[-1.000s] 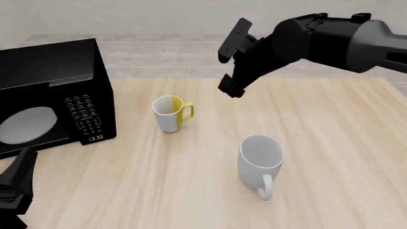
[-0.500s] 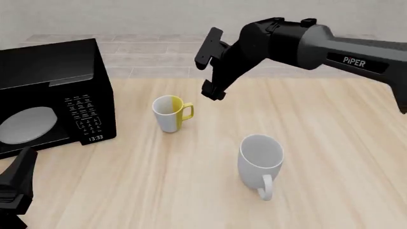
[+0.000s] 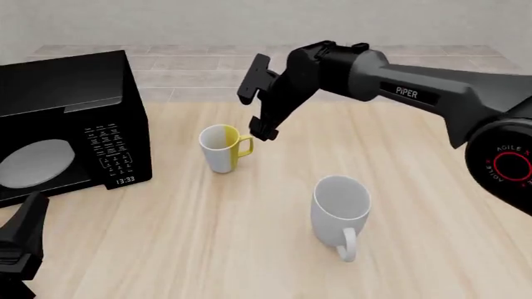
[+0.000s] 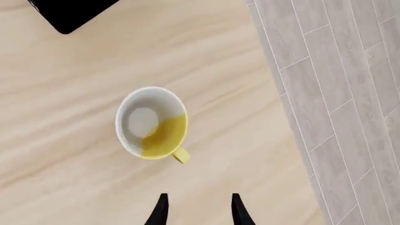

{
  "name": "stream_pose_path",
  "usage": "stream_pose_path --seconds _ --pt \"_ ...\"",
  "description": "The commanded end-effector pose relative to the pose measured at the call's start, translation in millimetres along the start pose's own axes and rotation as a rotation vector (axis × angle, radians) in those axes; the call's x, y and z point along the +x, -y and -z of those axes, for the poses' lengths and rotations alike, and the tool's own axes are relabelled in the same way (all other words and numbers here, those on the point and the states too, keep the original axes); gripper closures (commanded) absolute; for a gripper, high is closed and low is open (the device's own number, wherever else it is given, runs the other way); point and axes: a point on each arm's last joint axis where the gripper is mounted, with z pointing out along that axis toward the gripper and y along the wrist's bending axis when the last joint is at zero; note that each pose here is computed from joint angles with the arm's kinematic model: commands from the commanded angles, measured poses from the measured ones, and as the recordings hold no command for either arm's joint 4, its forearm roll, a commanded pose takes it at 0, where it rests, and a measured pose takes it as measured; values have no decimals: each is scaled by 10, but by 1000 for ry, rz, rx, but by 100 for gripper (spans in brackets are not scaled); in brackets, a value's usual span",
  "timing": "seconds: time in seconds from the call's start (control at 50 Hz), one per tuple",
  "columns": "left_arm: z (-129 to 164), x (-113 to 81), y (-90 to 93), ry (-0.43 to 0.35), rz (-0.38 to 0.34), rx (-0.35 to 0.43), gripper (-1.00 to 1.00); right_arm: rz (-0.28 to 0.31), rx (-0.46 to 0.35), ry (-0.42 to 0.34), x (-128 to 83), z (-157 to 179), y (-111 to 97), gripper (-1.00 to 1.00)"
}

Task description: Put the yellow and white mug to the front of the white mug.

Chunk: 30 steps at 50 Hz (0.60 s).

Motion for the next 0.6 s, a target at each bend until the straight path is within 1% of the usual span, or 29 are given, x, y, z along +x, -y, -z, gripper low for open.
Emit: stream_pose_path --seconds 0.02,0.22,0.4,0.6 --pt "0 0 0 0 0 0 -100 21 -23 -27 30 -212 -29 -100" --pt "0 0 0 0 0 0 -100 51 -41 -48 85 -349 -72 -100" --pt "0 0 0 0 0 0 -100 53 -51 -56 86 -415 -100 -100" --pt "0 0 0 0 0 0 -100 69 -61 -62 67 -479 -112 -100"
